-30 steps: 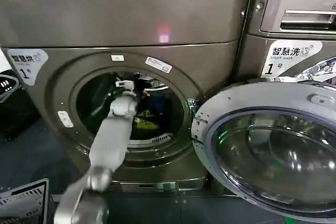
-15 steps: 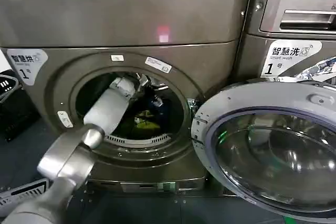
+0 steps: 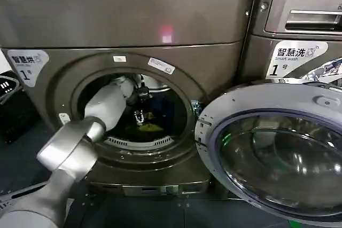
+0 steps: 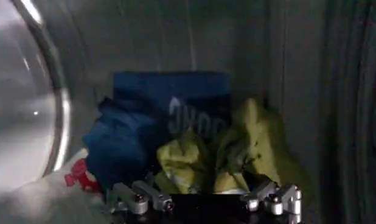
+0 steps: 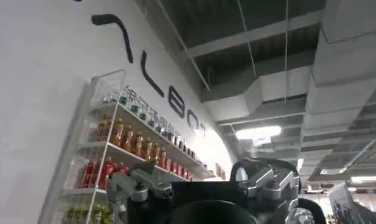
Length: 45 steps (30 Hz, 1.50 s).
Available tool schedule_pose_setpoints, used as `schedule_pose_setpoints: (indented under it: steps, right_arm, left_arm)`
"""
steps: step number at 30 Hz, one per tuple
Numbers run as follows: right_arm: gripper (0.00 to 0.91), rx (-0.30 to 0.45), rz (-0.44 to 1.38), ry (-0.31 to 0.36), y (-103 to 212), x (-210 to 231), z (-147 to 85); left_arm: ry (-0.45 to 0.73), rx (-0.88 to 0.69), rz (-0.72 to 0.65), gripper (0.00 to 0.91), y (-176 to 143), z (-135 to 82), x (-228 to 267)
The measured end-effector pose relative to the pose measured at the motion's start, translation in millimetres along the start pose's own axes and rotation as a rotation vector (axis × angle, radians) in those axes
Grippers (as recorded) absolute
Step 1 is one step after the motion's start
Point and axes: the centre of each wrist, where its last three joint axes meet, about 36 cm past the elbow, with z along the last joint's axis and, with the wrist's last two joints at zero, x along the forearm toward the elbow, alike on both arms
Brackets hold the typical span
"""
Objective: Grasp the clothes from the dryer.
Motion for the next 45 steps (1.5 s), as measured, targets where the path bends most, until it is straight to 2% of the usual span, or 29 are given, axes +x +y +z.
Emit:
schedule_pose_setpoints:
  steps: [12, 13, 14, 15, 16, 19, 35, 39, 45]
  right_arm:
    - [0.907, 0.011, 0.001, 0.006, 0.5, 0.4, 3.9]
    - [0.907, 0.012, 0.001, 0.006, 0.5, 0.4, 3.9]
    - [0.907, 0.013, 0.002, 0.006, 0.5, 0.4, 3.9]
    - [0.907, 0.014, 0.003, 0.007, 0.2, 0.3, 4.1]
    - [0.907, 0.015, 0.004, 0.007, -0.1, 0.4, 4.2]
    - [0.907, 0.016, 0.005, 0.008, -0.6, 0.9, 4.7]
    - [0.907, 0.016, 0.004, 0.011, 1.2, 2.5, 6.8]
    - [0.907, 0.015, -0.002, 0.011, 3.4, 1.4, 7.1]
    - [0.907, 0.013, -0.008, 0.011, 6.7, 1.8, 7.4]
  left_arm:
    - [0.051, -0.054, 0.068, 0.907, -20.5, 3.7, -30.0]
    - [0.053, -0.056, 0.076, 0.853, -22.7, 4.2, -32.9]
    - [0.056, -0.058, 0.084, 0.546, -24.9, 5.0, -35.9]
    - [0.06, -0.06, 0.092, 0.319, -26.6, 5.9, -38.2]
    - [0.064, -0.061, 0.1, 0.137, -28.3, 6.7, -40.5]
    - [0.071, -0.066, 0.119, 0.0, -31.6, 8.1, -44.9]
    - [0.038, -0.059, 0.126, 0.0, -39.0, 11.5, -54.2]
    - [-0.019, -0.011, 0.081, 0.0, -38.4, 12.4, -51.1]
    - [-0.178, 0.107, -0.035, 0.0, -36.5, 11.2, -42.6]
